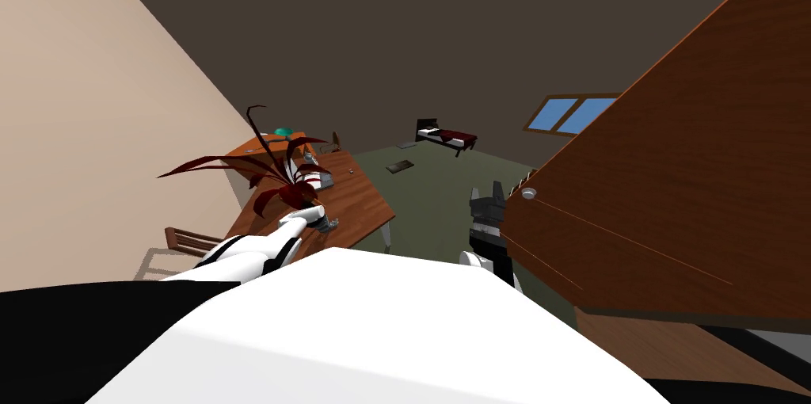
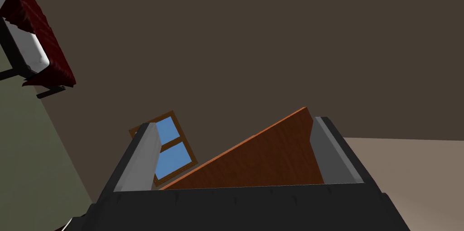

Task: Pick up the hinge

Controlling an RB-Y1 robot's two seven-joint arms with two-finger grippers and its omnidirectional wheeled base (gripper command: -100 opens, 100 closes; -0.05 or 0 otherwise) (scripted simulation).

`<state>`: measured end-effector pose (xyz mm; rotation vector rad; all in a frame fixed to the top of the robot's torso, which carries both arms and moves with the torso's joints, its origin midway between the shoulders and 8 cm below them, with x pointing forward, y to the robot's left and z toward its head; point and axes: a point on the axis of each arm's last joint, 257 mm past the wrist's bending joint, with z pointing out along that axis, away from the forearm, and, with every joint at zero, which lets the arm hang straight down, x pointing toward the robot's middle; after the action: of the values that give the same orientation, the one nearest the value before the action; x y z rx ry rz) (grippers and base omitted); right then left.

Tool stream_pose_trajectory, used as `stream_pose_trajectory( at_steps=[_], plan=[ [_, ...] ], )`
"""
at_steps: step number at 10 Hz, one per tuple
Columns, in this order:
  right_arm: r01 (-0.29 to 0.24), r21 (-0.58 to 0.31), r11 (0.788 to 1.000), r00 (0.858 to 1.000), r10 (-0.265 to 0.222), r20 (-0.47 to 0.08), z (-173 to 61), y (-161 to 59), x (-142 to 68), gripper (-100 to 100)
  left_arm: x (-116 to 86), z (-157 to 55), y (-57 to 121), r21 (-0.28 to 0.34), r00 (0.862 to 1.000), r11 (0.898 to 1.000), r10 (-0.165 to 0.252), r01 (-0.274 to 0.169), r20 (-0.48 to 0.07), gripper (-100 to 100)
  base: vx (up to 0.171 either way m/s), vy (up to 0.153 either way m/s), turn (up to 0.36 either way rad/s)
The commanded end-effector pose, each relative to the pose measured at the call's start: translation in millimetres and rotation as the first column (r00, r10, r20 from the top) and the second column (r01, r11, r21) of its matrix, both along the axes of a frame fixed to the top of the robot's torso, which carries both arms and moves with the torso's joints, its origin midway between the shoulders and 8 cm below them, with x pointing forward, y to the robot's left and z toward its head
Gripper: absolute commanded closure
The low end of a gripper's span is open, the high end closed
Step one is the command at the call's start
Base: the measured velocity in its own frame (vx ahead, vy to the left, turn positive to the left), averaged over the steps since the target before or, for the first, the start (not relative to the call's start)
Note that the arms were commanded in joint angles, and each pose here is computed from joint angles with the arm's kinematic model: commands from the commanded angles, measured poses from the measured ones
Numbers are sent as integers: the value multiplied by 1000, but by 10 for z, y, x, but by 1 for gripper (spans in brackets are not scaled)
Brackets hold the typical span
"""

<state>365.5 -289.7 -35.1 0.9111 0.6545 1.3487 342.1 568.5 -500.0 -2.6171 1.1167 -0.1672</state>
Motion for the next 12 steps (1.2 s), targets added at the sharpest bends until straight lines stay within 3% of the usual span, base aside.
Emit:
stream_pose_trajectory(
  at_steps=[1, 4, 5, 6, 12],
  plan=[
    [0, 0, 1000, 1000, 0, 0, 0, 0, 0, 0, 0, 0, 0, 0, 1000, 1000, 0, 0, 0, 100, 0, 0, 0],
    [0, 0, 1000, 1000, 0, 0, 0, 0, 0, 0, 7, 8, 5, 1, 1000, 1000, 0, 0, 2, 100, 0, 0, 0],
    [0, 0, 1000, 1000, 0, 0, 0, 0, 0, 0, 8, 8, 5, 1, 1000, 1000, 0, 0, 2, 0, 0, 0, 0],
    [0, 0, 1000, 1000, 0, 0, 0, 0, 0, 0, 146, 65, -64, 1, 1000, 1000, -17, 17, 1, 100, -19, 1, 122],
    [0, 0, 1000, 1000, 0, 0, 0, 0, 0, 0, 458, 192, -240, -2, 998, 998, -59, 59, -1, 100, -23, -3, 81]
  ],
)
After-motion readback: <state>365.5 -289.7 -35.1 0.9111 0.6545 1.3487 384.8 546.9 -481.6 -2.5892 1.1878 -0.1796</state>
